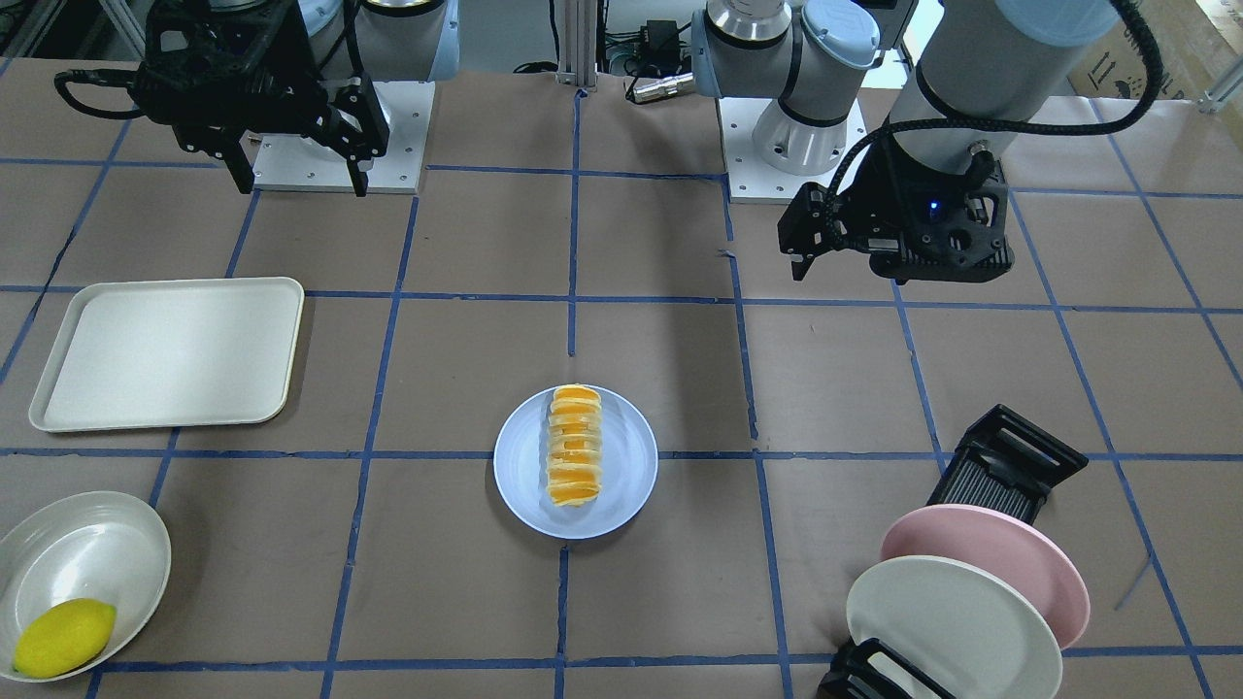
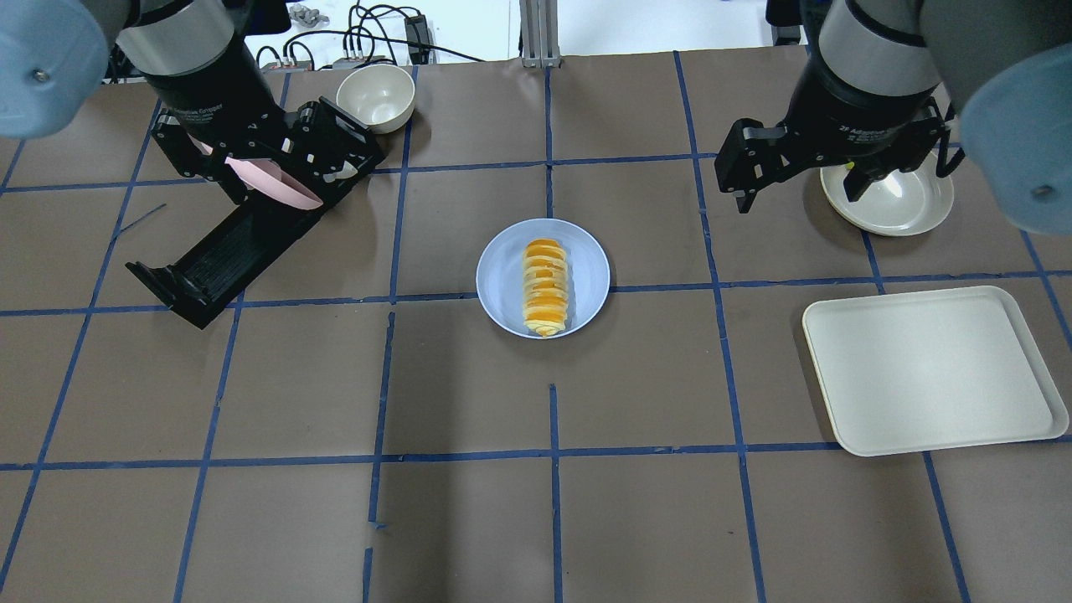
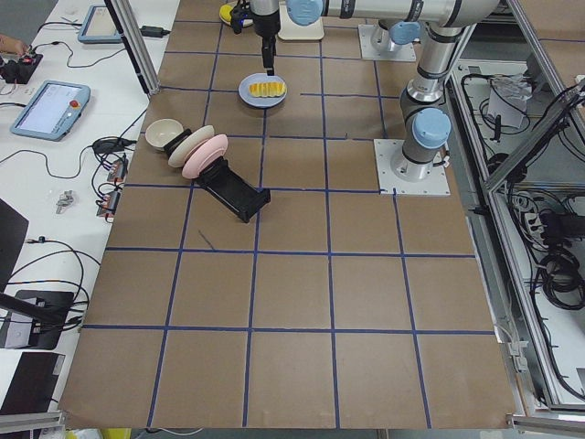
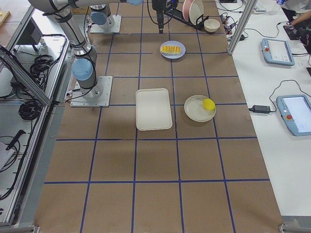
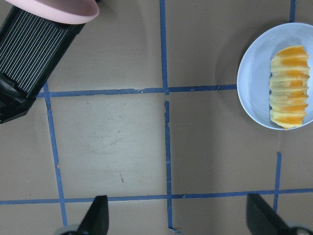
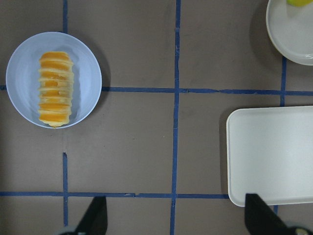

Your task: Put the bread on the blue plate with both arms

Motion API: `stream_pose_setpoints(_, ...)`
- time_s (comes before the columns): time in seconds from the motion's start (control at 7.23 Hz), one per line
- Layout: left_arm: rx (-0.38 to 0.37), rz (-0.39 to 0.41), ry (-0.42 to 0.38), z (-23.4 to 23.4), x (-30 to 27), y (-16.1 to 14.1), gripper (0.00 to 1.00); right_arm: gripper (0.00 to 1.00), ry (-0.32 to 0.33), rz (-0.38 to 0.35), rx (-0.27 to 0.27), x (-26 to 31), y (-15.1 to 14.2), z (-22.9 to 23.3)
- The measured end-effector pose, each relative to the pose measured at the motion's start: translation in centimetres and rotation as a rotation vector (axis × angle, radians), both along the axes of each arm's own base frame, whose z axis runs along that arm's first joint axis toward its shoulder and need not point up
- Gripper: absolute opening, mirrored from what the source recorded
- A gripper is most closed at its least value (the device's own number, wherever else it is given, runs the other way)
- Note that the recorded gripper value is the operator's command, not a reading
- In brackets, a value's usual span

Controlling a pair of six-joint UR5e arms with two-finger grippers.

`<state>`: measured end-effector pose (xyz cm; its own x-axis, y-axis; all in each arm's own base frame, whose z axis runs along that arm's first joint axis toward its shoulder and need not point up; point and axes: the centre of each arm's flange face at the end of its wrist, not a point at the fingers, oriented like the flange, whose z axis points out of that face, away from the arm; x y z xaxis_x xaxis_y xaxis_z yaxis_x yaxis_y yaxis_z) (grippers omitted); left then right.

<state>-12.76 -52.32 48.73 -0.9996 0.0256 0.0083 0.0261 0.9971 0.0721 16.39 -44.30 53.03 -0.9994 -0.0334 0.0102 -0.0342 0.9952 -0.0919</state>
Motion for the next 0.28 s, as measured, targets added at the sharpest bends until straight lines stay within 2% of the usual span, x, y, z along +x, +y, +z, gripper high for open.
stream_pose_setpoints(0.28, 0.001, -0.001, 0.000, -0.02, 0.00, 0.01, 1.00, 1.00, -0.017, 0.004, 0.000, 0.16, 0.04, 0.17)
